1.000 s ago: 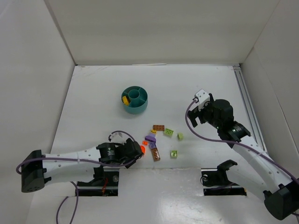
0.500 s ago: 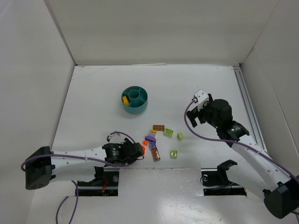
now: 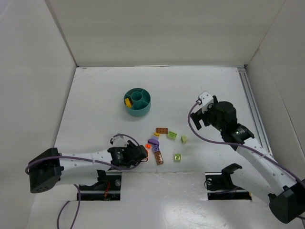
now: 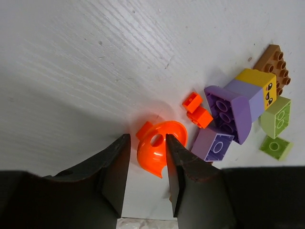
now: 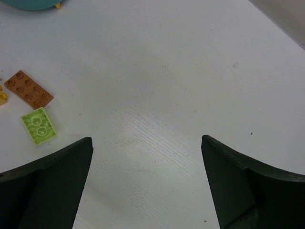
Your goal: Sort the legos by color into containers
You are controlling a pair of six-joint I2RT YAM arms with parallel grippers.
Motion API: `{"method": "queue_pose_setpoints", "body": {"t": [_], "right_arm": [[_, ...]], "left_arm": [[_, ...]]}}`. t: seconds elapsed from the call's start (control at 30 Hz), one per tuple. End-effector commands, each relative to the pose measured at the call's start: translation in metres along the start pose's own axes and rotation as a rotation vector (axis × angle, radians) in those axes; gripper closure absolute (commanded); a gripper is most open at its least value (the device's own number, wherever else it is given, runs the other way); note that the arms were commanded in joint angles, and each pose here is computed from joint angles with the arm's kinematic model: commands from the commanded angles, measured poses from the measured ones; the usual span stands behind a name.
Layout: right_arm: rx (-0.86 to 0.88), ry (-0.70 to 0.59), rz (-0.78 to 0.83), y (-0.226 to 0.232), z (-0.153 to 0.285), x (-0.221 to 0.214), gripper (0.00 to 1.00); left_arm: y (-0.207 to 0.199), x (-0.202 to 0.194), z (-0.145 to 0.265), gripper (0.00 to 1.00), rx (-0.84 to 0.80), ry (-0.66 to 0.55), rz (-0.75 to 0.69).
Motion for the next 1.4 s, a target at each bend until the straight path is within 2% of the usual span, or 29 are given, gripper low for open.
{"method": "queue_pose_setpoints", "body": {"t": [0.0,0.1,0.17,0.33,0.5,0.63,0.73,0.8,0.83,0.9,0.93,0.97,1.0,1.1,1.17,1.27,1.37], "right_arm": [[-0.033,-0.046,0.01,-0.005,0.003,0.012,0.0],[-0.03,-0.038,0.01,-0.004,0.003,0.01,0.0],[-0.042,-0.043,0.01,-0.005,0.005,0.011,0.0],[-0.045,-0.054,0.01,-0.006,0.008,0.013,0.0],[-0.065,-0.049,0.01,-0.008,0.01,0.012,0.0],[-0.074,-0.046,0.009,-0.009,0.011,0.012,0.0],[-0.076,-0.055,0.009,-0.009,0.013,0.014,0.0],[-0.077,-0.054,0.019,-0.009,0.013,0.014,0.0],[-0.077,-0.054,0.019,-0.009,0.013,0.014,0.0],[-0.067,-0.059,0.028,-0.009,0.01,0.014,0.0],[-0.067,-0.059,0.028,-0.009,0.01,0.014,0.0],[-0.064,-0.047,0.04,-0.01,0.006,0.016,0.0],[-0.065,-0.051,0.04,-0.012,0.005,0.02,0.0],[-0.053,-0.044,0.062,-0.014,-0.002,0.027,0.0],[-0.07,-0.036,0.061,-0.018,-0.006,0.032,0.0],[-0.083,-0.008,0.07,-0.024,-0.012,0.041,0.0],[-0.105,0.021,0.085,-0.031,-0.019,0.051,0.0]], "left_arm": [[0.002,0.0,-0.007,0.68,-0.003,-0.026,-0.058],[-0.007,-0.003,-0.009,0.77,-0.004,-0.03,-0.074],[-0.005,-0.003,-0.01,0.82,0.055,-0.049,-0.114],[-0.011,0.0,-0.002,1.0,0.098,-0.063,-0.144],[-0.031,0.019,0.024,1.0,0.056,-0.117,-0.152],[-0.063,0.042,0.048,1.0,-0.038,-0.237,-0.21],[-0.088,0.07,0.059,1.0,-0.054,-0.429,-0.315],[-0.124,0.103,0.071,1.0,-0.063,-0.558,-0.279],[-0.132,0.116,0.073,1.0,-0.031,-0.603,-0.406],[-0.166,0.153,0.073,1.0,-0.049,-0.716,-0.334],[-0.173,0.167,0.072,1.0,-0.046,-0.735,-0.375],[-0.176,0.184,0.072,1.0,-0.003,-0.759,-0.538],[-0.206,0.194,0.075,1.0,-0.165,-0.753,-0.528],[-0.216,0.255,0.076,1.0,-0.286,-0.893,-0.66],[-0.221,0.269,0.079,1.0,-0.345,-0.934,-0.76],[-0.231,0.279,0.06,1.0,-0.294,-0.968,-0.948],[-0.241,0.29,0.034,1.0,-0.279,-0.931,-1.074]]}}
Point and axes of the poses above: each gripper's point midway between its finger pads, its own z axis back along the fingers, its own y axis along the line the jaws close on, x = y × z, the point moved 7 cm from there along z, back along the fingers, and after that the axes turned 1 degree about z, right-handed, at the moved point
